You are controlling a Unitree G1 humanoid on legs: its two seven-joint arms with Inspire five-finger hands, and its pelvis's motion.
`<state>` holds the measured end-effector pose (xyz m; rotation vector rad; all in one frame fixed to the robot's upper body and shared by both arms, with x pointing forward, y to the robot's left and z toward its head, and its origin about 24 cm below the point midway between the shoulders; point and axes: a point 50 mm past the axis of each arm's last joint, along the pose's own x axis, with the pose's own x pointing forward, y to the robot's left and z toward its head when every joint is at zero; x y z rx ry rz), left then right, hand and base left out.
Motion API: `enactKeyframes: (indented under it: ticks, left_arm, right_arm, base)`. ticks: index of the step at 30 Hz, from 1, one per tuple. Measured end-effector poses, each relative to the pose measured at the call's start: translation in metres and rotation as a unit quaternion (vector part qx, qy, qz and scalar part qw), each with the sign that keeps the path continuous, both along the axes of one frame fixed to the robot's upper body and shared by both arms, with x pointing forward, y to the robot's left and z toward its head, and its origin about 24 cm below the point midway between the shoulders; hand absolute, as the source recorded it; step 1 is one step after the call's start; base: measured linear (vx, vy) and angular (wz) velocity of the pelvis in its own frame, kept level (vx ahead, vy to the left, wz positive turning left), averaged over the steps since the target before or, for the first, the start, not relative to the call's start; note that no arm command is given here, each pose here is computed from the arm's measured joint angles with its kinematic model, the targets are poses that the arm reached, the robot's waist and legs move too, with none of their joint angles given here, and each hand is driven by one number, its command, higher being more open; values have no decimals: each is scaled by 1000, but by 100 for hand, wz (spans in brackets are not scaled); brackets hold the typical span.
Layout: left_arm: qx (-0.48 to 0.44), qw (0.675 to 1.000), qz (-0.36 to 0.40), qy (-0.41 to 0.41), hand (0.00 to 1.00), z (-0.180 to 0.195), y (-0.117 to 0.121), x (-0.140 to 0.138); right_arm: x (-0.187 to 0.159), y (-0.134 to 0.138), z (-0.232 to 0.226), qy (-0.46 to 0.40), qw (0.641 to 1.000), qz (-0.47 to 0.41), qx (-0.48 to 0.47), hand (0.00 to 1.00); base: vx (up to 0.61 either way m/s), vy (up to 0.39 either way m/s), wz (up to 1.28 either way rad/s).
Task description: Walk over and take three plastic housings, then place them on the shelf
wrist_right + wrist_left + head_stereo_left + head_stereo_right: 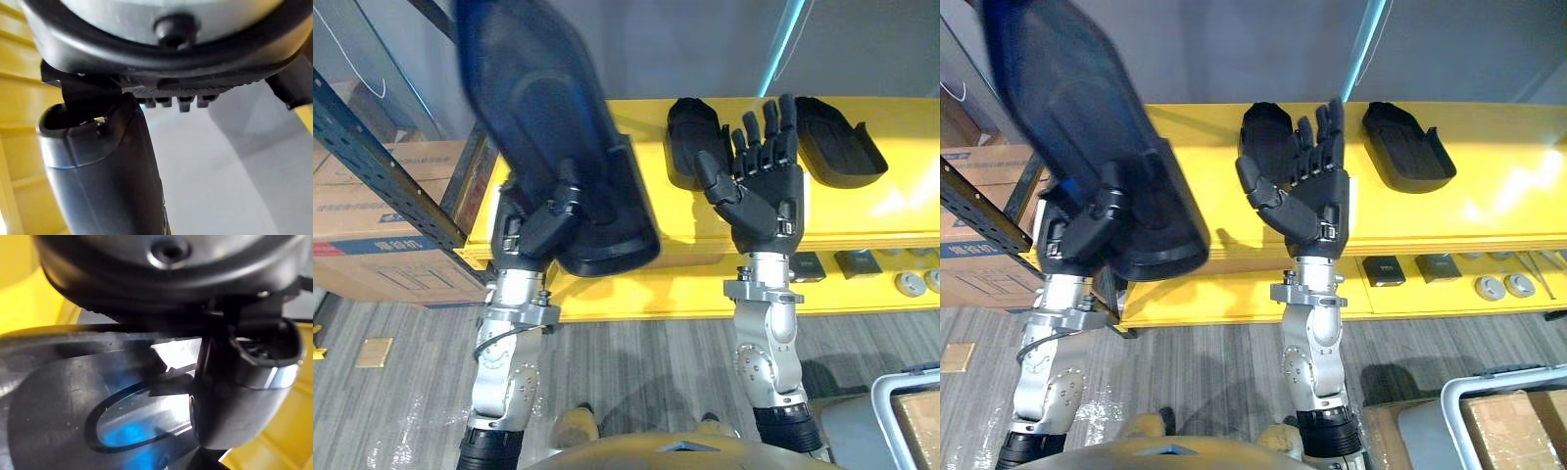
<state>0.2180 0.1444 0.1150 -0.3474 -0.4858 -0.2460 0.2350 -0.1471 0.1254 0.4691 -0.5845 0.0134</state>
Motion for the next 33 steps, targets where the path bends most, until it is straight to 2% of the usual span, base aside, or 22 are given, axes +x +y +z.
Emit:
enactKeyframes:
  ticks: [3,5,10,12,16,18,21,30,33]
  left_arm:
    - [28,999,-33,-10,0,1,-13,-2]
    - [47,998,-32,-16,0,2,-13,-3]
    - [145,989,39,-6,0,6,-10,-2]
    - [214,970,115,20,0,1,6,2]
    - [222,944,234,72,0,-8,47,3]
    - [217,934,274,79,0,-6,60,2]
    - [211,926,301,86,0,-5,65,5]
    - [182,938,265,132,0,-13,60,51]
    - [211,932,253,149,0,-16,65,69]
  right_arm:
    - [-2,-16,-3,10,999,-28,-18,100]
    - [-3,-23,-2,9,999,-38,-29,100]
    - [-11,-42,7,-7,996,-74,-43,100]
    - [-16,-48,7,-4,995,-80,-52,100]
    - [-18,-50,0,22,995,-74,-62,100]
    - [-17,-46,-3,35,996,-59,-65,100]
    - [-15,-37,-4,33,996,-30,-72,100]
    - [12,12,4,6,985,111,-129,100]
    - [17,29,5,9,977,144,-158,100]
  base:
    - [-19,-55,-4]
    - [-26,-67,-16]
    - [-18,-55,-7]
    - [-10,-23,6]
    - [-6,-9,9]
    - [-6,-2,9]
    - [-3,-1,8]
    - [-44,-9,11]
    - [-44,-10,0]
